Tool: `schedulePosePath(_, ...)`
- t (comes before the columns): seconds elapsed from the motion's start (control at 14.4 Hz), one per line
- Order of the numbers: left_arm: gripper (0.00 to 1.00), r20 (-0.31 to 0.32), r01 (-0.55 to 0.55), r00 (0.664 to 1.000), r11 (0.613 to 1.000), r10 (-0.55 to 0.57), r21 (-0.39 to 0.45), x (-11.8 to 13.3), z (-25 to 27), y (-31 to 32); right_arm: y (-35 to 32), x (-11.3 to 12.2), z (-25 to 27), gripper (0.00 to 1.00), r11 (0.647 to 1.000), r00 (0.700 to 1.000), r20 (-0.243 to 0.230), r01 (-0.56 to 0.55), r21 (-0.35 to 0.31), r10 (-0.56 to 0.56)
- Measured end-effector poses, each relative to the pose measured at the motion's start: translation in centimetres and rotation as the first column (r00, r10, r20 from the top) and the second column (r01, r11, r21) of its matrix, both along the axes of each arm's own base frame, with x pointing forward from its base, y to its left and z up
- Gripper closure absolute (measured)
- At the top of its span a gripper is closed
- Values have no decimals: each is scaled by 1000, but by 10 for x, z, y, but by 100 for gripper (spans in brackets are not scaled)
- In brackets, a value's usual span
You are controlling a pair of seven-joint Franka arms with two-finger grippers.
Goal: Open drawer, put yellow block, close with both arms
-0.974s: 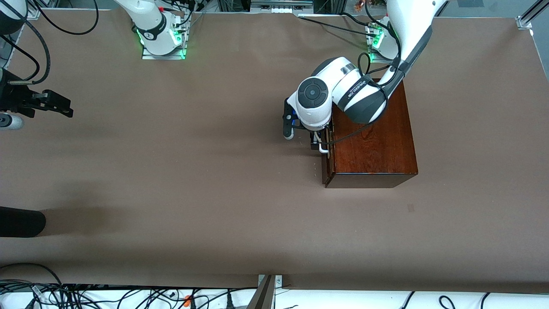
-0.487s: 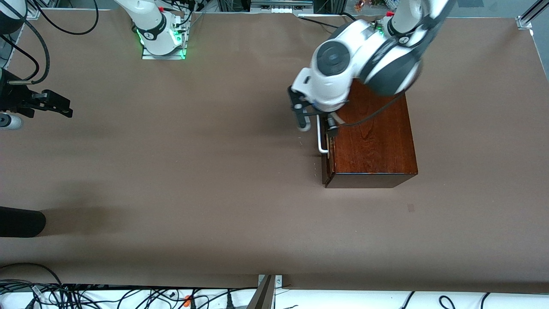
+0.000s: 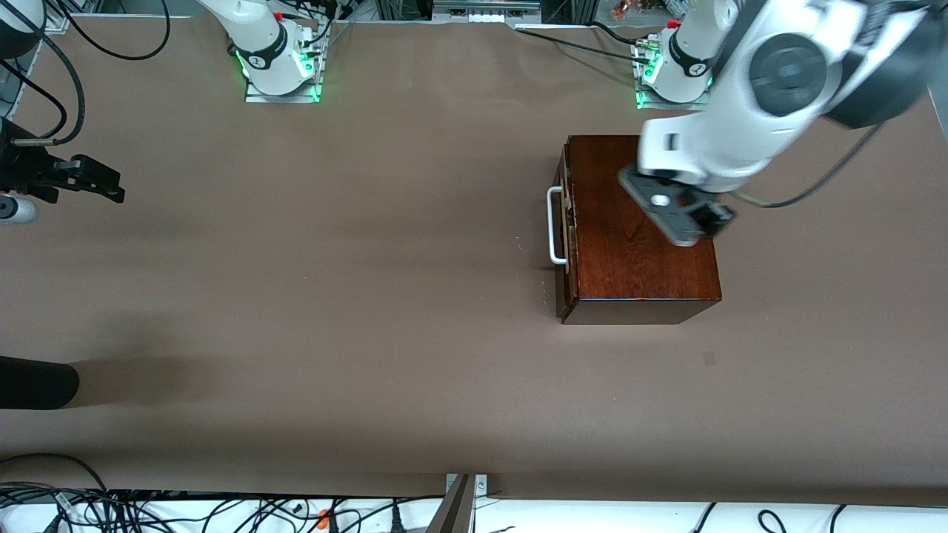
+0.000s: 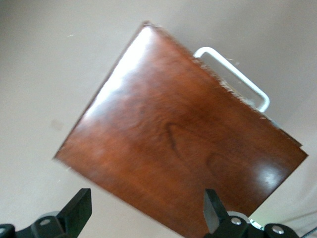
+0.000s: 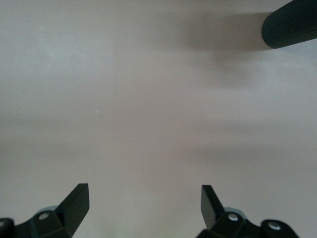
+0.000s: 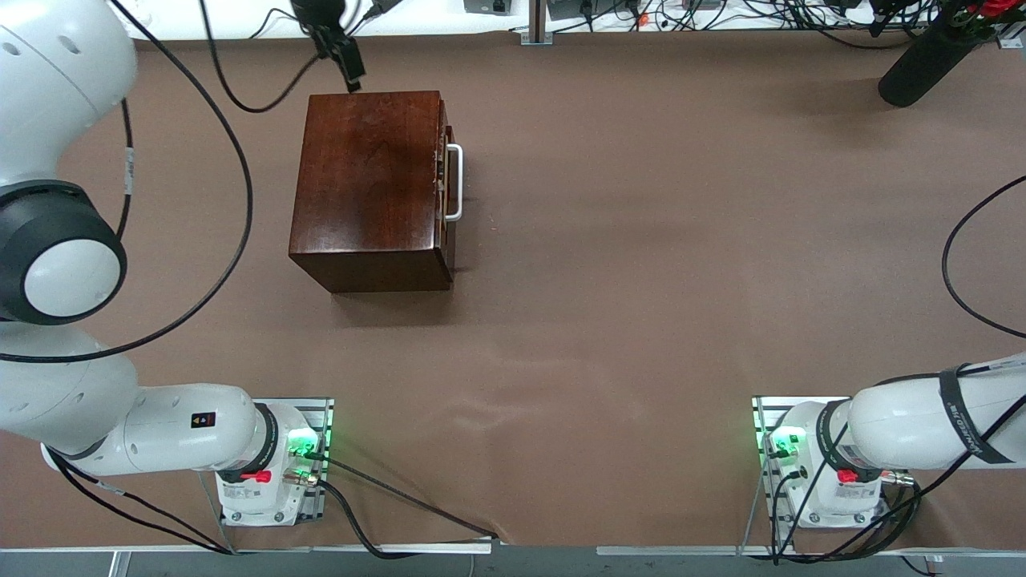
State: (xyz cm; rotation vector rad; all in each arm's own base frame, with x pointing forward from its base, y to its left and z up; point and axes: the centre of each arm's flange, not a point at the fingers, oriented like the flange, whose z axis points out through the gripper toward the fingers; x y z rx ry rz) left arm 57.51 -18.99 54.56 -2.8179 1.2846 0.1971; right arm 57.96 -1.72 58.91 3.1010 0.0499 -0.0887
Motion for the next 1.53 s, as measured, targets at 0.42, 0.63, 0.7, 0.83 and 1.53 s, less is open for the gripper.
schedulePosePath(0.42, 0, 28, -265, 964, 964, 264, 15, 11, 48, 82, 0, 0, 0, 0, 1000, 1000, 0, 0, 0, 0)
schedulePosePath(0.63, 0, 22, -519, 854, 855, 519, -20, 7, 62, 119, 0, 0, 0, 0, 1000, 1000, 1, 0, 0, 0)
schedulePosePath(0.7, 0, 16, -575, 817, 817, 576, -29, 5, 64, 131, 0, 0, 0, 0, 1000, 1000, 1, 0, 0, 0)
schedulePosePath(0.83, 0, 43, -633, 772, 773, 635, -45, 0, 66, 149, 0, 0, 0, 0, 1000, 1000, 1, 0, 0, 0)
schedulePosePath(1.53, 0, 105, -668, 731, 738, 675, -93, -27, 48, 170, 0, 0, 0, 0, 1000, 1000, 1, 0, 0, 0)
